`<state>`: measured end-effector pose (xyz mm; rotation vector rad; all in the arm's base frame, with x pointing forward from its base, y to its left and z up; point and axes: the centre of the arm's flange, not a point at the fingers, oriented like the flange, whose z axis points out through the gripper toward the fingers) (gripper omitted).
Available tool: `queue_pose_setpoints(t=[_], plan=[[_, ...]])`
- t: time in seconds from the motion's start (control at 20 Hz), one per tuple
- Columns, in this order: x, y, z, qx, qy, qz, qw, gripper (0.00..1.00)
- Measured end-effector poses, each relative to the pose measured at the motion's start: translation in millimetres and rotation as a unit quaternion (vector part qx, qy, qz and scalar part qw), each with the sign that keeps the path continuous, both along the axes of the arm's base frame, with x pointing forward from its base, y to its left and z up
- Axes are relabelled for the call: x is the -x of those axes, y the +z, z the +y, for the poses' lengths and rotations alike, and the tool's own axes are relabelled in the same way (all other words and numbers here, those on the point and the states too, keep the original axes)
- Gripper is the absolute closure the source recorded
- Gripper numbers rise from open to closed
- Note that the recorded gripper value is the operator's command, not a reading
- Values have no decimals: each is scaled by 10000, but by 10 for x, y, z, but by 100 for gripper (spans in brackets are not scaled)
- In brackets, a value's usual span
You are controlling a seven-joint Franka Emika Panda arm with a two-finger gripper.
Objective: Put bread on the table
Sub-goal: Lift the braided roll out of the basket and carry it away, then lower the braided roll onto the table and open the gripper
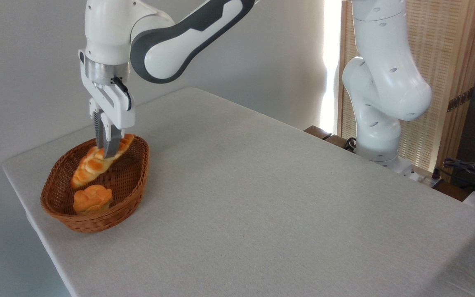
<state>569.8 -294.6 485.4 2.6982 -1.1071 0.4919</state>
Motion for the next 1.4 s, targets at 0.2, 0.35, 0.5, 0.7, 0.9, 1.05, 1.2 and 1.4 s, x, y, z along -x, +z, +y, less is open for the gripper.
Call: queue_pose_setpoints(t=[0.2,0.35,0.5,0.7,0.9,1.05,1.2,1.4], plan=[[1,197,181,178,211,89,9996,77],[114,365,414,-23,38,427,9991,75],[295,468,651,-331,-554,886,9940,74],[546,614,1119,-550,-1368,1423,9788,66],[690,501,1291,-585,-1696,1716,9687,60],[774,224,1199,-634,-1845,1961,9610,40],[824,-104,1050,-692,-1936,2094,9560,21],[832,-297,1036,-716,-1864,2192,9550,0]])
